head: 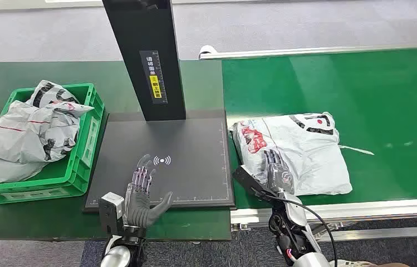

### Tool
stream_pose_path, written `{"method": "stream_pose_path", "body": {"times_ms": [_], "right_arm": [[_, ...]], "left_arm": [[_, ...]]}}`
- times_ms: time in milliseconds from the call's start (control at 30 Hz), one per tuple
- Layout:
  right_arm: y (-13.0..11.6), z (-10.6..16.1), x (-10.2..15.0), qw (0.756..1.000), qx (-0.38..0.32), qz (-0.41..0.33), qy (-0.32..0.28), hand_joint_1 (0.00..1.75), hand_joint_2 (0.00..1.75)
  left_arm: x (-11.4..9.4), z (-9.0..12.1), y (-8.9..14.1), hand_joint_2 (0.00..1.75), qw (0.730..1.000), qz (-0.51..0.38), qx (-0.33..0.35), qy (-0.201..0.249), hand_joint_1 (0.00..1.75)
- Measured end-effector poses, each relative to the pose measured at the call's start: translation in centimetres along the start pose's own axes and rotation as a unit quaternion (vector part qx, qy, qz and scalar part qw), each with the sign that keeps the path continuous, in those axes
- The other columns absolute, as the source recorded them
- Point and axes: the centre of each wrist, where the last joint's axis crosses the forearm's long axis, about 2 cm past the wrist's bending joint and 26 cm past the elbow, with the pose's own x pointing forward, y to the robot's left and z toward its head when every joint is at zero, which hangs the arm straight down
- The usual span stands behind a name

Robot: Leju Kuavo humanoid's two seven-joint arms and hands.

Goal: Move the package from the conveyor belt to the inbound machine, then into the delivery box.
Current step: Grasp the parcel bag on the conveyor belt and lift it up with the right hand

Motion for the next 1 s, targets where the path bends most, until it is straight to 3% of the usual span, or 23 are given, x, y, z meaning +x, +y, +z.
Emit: {"method": "stream_pose_path", "body": {"times_ms": [100, 233, 1000], "right_arm": [[0.2, -0.1, -0.2, 1.000, 0.010, 0.002, 0.006, 0.00, 1.75], [0.6, 0.0, -0.5, 1.000, 0.026, 0.000, 0.015, 1.75, 1.75], [0.0, -0.9, 0.4, 0.998, 0.047, -0.029, -0.015, 1.75, 1.75]], "left_arm": [[0.0, -0.1, 0.0, 1.75, 1.000, 0.000, 0.000, 0.000, 0.00], [-0.1, -0.1, 0.0, 1.75, 1.000, 0.000, 0.001, 0.002, 0.00], [-0.4, -0.3, 0.4, 1.75, 1.000, -0.003, 0.012, 0.002, 0.00]]}}
